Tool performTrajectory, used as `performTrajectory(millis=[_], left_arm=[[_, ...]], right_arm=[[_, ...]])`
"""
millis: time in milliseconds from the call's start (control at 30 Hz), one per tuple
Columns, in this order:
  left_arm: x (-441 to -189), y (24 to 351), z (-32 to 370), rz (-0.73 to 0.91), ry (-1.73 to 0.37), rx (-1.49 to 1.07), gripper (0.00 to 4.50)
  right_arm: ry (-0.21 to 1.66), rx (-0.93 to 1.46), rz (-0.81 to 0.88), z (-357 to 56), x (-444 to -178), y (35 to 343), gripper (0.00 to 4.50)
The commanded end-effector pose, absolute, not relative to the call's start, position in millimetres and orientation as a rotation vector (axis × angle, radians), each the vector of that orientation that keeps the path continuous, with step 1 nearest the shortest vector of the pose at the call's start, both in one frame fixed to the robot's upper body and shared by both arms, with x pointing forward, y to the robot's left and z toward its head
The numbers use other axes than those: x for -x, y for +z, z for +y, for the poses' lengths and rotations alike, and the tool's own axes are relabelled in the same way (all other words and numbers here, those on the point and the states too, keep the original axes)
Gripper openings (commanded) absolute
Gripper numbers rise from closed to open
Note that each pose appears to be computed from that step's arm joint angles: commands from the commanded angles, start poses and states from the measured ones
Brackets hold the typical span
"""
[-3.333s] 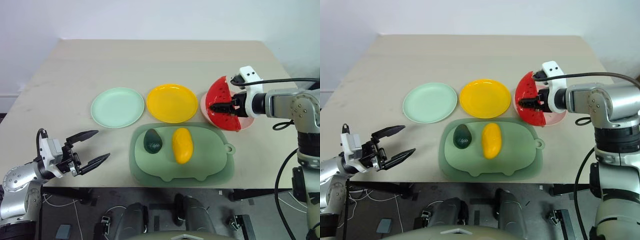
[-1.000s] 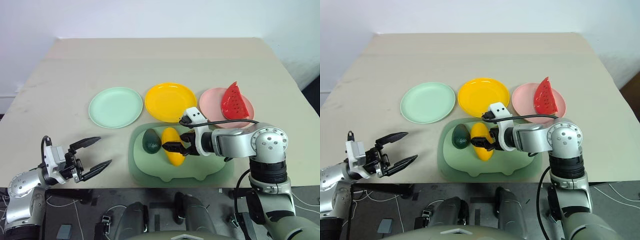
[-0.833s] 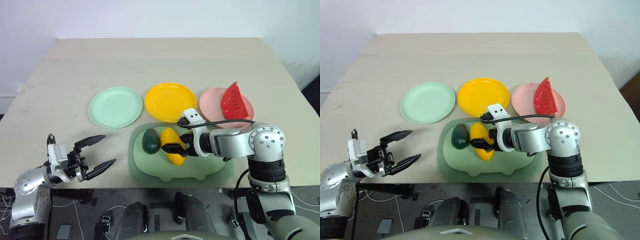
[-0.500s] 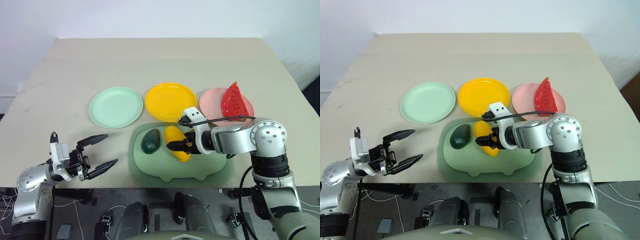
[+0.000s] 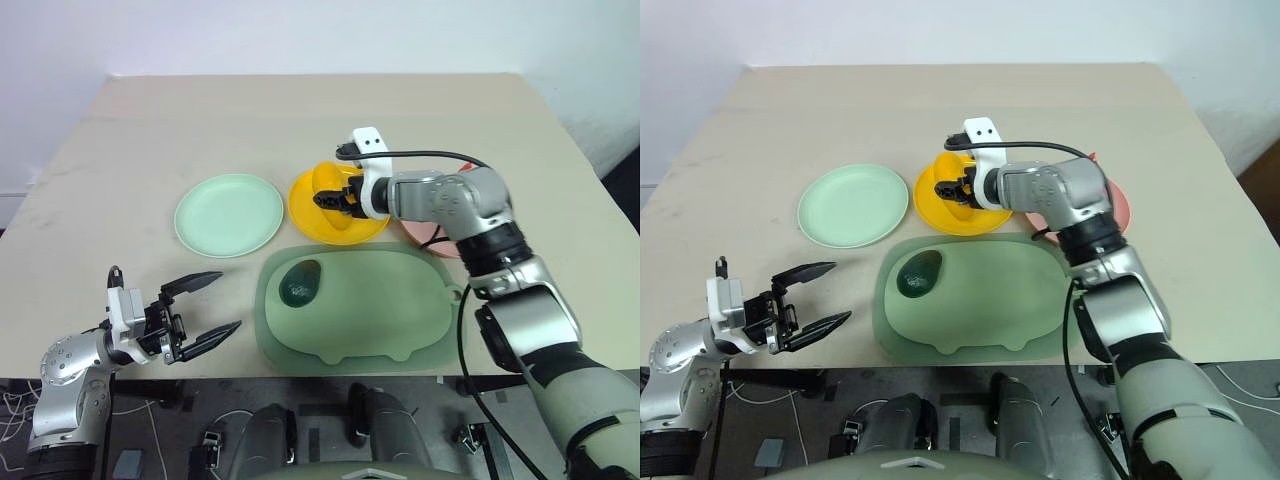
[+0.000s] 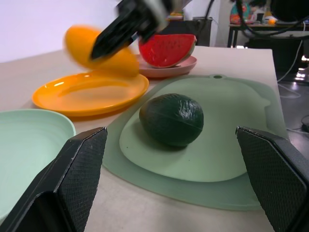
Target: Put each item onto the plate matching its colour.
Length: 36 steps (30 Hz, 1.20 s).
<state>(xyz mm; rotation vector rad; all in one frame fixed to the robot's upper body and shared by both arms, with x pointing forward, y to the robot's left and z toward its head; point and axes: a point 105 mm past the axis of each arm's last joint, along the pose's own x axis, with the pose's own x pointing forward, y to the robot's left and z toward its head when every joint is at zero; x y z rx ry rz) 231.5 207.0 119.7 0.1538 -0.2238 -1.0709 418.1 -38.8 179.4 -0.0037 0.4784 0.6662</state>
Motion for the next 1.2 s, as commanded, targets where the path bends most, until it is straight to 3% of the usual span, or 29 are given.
performTrajectory(millis=[33,367,433,533,700,800,1000,1200], left_arm=[[-227,127,208,-0.239,-1.065,-0.18,4.5],[-221,131,207,-0.228,-1.057,-0.187,4.5],[-222,131,206,-0.231,-1.054,-0.187,4.5],[-223,133,204,-0.238,-1.052,-0.187,4.5],[-226,136,203,-0.246,-1.055,-0.189,4.5],[-228,140,202,-0.256,-1.061,-0.191,4.5],[-231,143,202,-0.262,-1.063,-0.199,4.5],[-232,142,201,-0.263,-1.067,-0.198,4.5]], right_arm=[[0.673,0.07,0.377,-32,-436,190,3.04],[0.659,0.129,0.402,-35,-449,170,3.04],[0.666,0.141,0.406,-33,-449,167,3.76],[0.671,0.147,0.417,-32,-448,164,4.48],[0.678,0.146,0.417,-32,-448,167,4.48],[0.701,0.139,0.369,-37,-447,184,4.48],[0.829,0.031,0.219,-73,-414,234,4.48],[0.924,-0.036,0.15,-122,-359,250,4.48]])
